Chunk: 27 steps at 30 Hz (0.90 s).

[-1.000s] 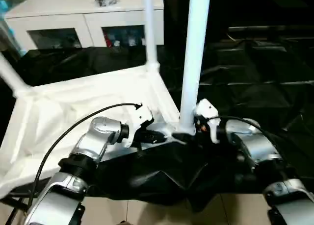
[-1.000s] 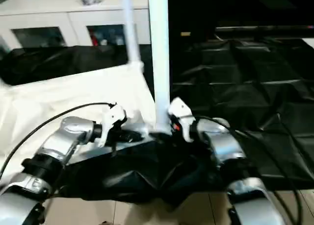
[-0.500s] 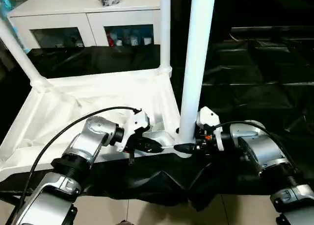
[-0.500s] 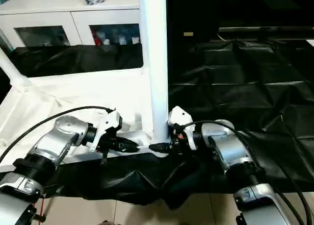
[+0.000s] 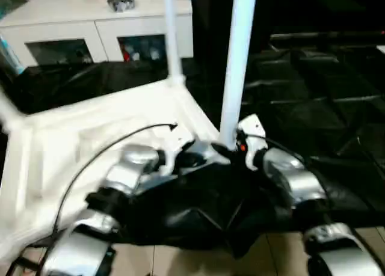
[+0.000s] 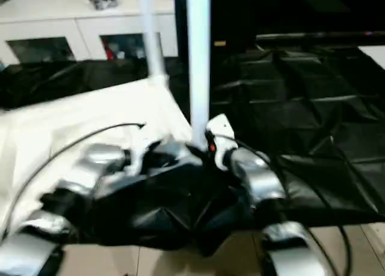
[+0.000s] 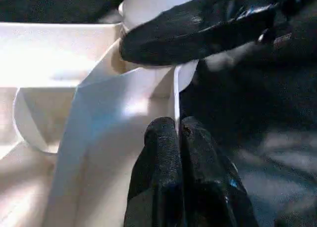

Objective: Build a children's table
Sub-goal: Rotate leg to tighten

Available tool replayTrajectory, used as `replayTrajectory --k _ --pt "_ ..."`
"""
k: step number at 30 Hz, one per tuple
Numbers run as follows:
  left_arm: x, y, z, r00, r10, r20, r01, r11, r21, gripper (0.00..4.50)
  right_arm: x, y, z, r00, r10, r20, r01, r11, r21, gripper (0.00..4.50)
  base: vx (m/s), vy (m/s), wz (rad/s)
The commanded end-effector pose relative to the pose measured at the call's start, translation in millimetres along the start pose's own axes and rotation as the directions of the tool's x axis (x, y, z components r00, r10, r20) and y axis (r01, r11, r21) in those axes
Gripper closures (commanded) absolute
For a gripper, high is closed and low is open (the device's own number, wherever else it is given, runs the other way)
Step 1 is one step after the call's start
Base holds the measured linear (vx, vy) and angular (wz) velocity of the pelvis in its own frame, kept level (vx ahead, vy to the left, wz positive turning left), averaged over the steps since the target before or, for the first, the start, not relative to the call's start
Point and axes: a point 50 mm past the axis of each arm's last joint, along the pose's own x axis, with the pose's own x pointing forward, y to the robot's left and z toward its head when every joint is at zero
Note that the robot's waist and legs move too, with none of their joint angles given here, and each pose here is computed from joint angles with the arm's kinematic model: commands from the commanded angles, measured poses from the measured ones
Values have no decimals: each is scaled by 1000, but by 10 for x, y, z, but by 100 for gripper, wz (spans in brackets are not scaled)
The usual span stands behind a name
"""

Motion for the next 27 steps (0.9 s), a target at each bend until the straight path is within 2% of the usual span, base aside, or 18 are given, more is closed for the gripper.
replayTrajectory --k 1,2,3,7,8,9,12,13,16,18,20,21,22,27 --pt "206 -170 181 997 -66 43 65 998 25 450 159 390 -121 991 122 -52 -123 992 -3 146 0 0 0" --pt "210 -178 185 996 -71 45 70 997 27 450 161 401 -119 990 131 -50 -131 991 -1 146 0 0 0" --pt "224 -205 200 995 -89 53 87 996 32 450 168 438 -112 986 160 -41 -160 987 6 125 0 0 0" --pt "209 -211 200 992 -110 56 107 993 48 450 156 429 -85 982 186 -29 -186 982 18 85 0 0 0" --pt "186 -206 189 991 -126 52 122 991 60 450 141 404 -62 980 196 -21 -196 981 1 74 0 0 0" --pt "111 -181 143 986 -165 32 162 983 82 450 89 323 -10 972 233 -8 -233 970 -65 74 0 0 0" --pt "45 -163 103 980 -200 12 198 976 96 450 23 270 13 956 294 -9 -292 946 -143 74 0 0 0" --pt "-4 -144 78 976 -219 3 218 971 99 450 -36 241 36 934 357 -7 -352 919 -177 74 0 0 0" --pt "-60 -121 58 970 -241 -7 241 965 107 450 -124 217 48 894 448 -18 -443 876 -189 74 0 0 0" --pt "-128 -115 44 957 -290 -16 290 949 122 450 -231 190 24 843 535 -59 -535 820 -205 74 0 0 0" --pt "-203 -133 26 932 -360 -27 361 924 125 450 -340 175 7 779 621 -89 -626 760 -174 74 0 0 0" --pt "-214 -135 23 929 -370 -31 371 920 126 450 -356 174 5 767 634 -93 -640 750 -169 74 0 0 0" --pt "-220 -135 21 927 -375 -34 376 918 127 450 -364 172 4 761 642 -96 -648 743 -166 98 0 0 0" --pt "-300 -115 -11 909 -413 -53 417 900 126 450 -431 171 -3 711 694 -110 -702 696 -147 124 0 0 0"
